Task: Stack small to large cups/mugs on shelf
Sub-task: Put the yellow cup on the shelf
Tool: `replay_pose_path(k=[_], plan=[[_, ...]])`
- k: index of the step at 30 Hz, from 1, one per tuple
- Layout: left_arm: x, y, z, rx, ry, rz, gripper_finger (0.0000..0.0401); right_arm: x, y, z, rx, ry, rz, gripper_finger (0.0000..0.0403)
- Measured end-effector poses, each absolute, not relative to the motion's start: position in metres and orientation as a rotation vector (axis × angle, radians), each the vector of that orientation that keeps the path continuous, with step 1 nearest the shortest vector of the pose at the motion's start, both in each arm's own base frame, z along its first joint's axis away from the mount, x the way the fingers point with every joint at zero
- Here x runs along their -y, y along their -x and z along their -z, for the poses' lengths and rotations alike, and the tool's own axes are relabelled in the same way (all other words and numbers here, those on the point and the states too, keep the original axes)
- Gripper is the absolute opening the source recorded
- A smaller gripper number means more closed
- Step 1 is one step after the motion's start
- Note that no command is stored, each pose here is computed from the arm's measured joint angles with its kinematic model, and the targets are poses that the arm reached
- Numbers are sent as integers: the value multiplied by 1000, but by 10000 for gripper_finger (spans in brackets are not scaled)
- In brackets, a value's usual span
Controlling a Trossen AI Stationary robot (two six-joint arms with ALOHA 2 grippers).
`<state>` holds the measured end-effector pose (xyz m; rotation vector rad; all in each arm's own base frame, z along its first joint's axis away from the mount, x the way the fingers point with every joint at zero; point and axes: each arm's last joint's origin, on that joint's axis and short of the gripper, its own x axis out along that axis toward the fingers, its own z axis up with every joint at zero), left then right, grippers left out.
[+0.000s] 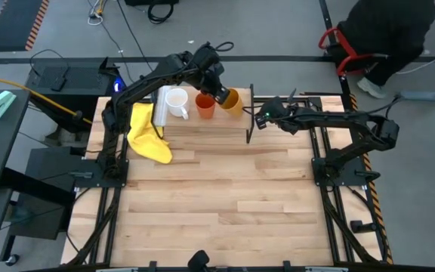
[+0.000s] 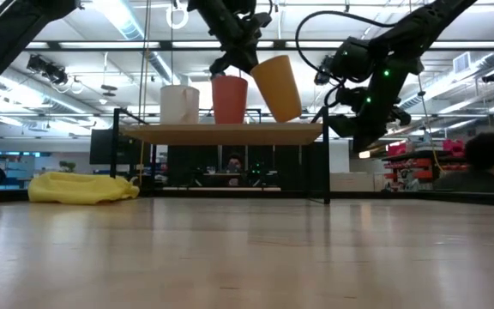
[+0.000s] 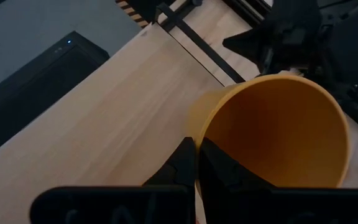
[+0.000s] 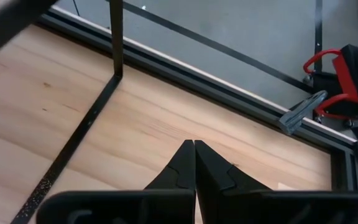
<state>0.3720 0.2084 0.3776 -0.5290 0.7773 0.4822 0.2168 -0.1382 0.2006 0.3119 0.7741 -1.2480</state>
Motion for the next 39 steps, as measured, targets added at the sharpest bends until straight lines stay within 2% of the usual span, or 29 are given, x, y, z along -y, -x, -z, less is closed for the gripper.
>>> replay_pose_path(k=[15,21,31,39], plan=[[-208,-370,-376,-800,531,-483,10,128,-198,-230,-697,-305,1239,2],[-208,-370,-376,-800,530,-483,10,117,-183,-256,-581,-306,1218,2],[-207,-371,-376,-802,529,-481,10,95,-185,-298,-303,-260,898,1],[-206,-371,-376,-812,523,-477,10,99,-203,-292,-310,-300,654,1]])
